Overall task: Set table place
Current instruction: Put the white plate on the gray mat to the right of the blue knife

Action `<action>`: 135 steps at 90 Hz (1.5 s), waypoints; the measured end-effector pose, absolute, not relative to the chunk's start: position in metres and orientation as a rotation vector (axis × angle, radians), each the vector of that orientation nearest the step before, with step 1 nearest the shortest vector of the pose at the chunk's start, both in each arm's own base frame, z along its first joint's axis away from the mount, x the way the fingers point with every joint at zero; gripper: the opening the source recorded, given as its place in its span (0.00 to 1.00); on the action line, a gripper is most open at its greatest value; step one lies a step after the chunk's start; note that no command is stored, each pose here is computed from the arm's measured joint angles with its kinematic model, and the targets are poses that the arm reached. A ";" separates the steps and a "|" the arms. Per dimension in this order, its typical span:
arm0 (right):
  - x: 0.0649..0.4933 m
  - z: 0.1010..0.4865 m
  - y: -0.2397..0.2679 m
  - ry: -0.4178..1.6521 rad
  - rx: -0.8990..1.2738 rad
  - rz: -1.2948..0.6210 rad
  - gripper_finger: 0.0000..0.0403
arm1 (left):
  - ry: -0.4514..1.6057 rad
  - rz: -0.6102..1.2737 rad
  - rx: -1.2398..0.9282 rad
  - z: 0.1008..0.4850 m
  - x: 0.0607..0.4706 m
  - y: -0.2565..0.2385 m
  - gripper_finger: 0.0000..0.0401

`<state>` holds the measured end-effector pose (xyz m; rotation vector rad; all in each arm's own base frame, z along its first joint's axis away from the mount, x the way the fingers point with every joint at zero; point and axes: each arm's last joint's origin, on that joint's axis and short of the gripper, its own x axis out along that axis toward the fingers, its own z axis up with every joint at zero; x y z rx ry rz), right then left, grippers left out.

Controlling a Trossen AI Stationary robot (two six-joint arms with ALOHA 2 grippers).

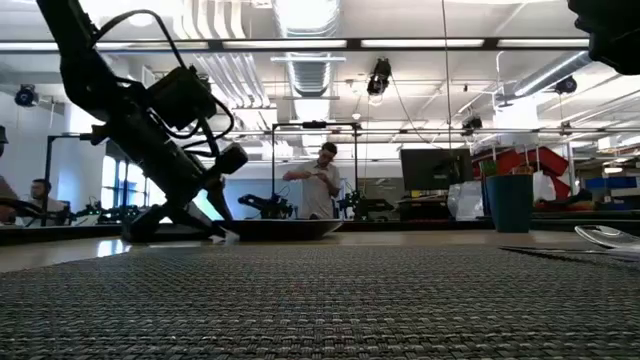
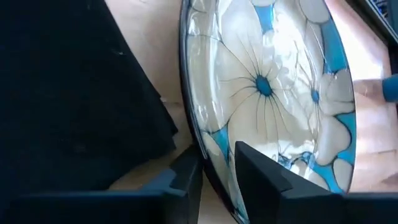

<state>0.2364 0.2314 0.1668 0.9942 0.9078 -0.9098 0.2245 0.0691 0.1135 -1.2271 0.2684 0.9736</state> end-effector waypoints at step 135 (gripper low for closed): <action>0.232 0.171 0.225 0.917 0.947 -0.951 0.00 | 0.512 0.122 -1.211 0.161 0.242 0.013 0.00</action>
